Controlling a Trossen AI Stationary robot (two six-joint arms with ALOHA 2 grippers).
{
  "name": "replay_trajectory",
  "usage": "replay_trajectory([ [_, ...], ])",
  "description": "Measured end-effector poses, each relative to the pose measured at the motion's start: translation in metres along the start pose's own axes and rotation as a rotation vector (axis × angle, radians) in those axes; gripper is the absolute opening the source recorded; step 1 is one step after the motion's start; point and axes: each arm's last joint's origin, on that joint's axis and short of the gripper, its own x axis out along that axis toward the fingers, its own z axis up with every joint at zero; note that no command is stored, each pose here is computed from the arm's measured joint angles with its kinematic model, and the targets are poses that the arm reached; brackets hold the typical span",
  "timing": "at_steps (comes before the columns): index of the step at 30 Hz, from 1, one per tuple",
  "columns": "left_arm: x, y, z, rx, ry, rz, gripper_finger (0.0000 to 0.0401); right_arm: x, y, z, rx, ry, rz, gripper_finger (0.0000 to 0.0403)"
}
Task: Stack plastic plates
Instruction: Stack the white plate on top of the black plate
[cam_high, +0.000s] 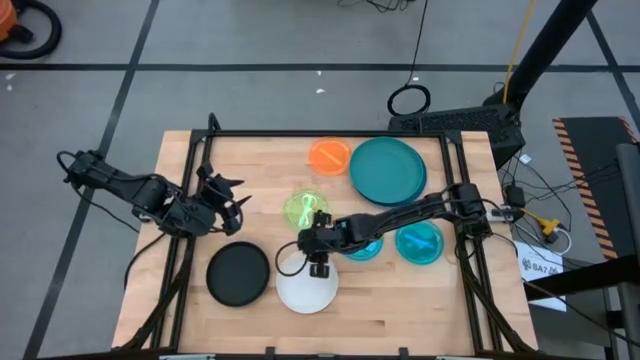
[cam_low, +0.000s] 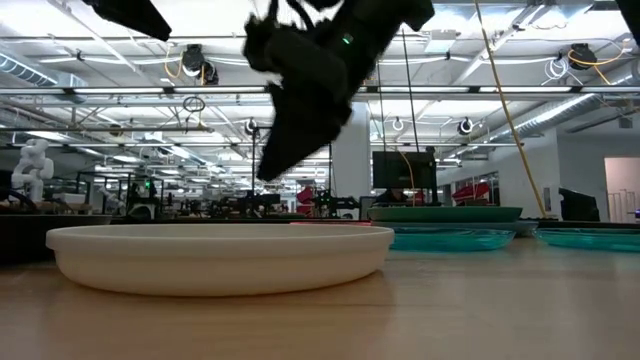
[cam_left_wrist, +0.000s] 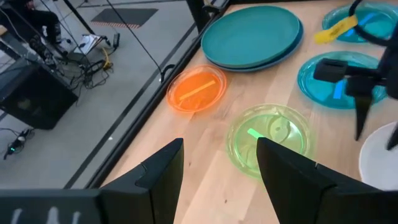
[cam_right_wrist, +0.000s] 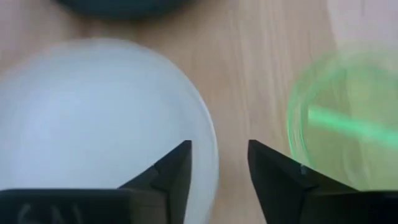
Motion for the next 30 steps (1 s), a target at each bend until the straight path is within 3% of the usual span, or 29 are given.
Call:
replay_trajectory([
  [8, 0.003, -0.007, -0.001, 0.017, 0.014, -0.003, 0.0209, 0.014, -0.001, -0.013, 0.055, 0.108, -0.002, 0.0182],
  [18, 0.006, -0.012, -0.001, 0.031, 0.021, 0.001, 0.0209, 0.043, 0.001, -0.022, 0.058, 0.115, -0.003, 0.0179],
  [30, 0.006, -0.012, -0.001, 0.027, 0.022, 0.0, 0.0209, 0.048, 0.002, -0.018, 0.064, 0.06, 0.009, 0.0155],
])
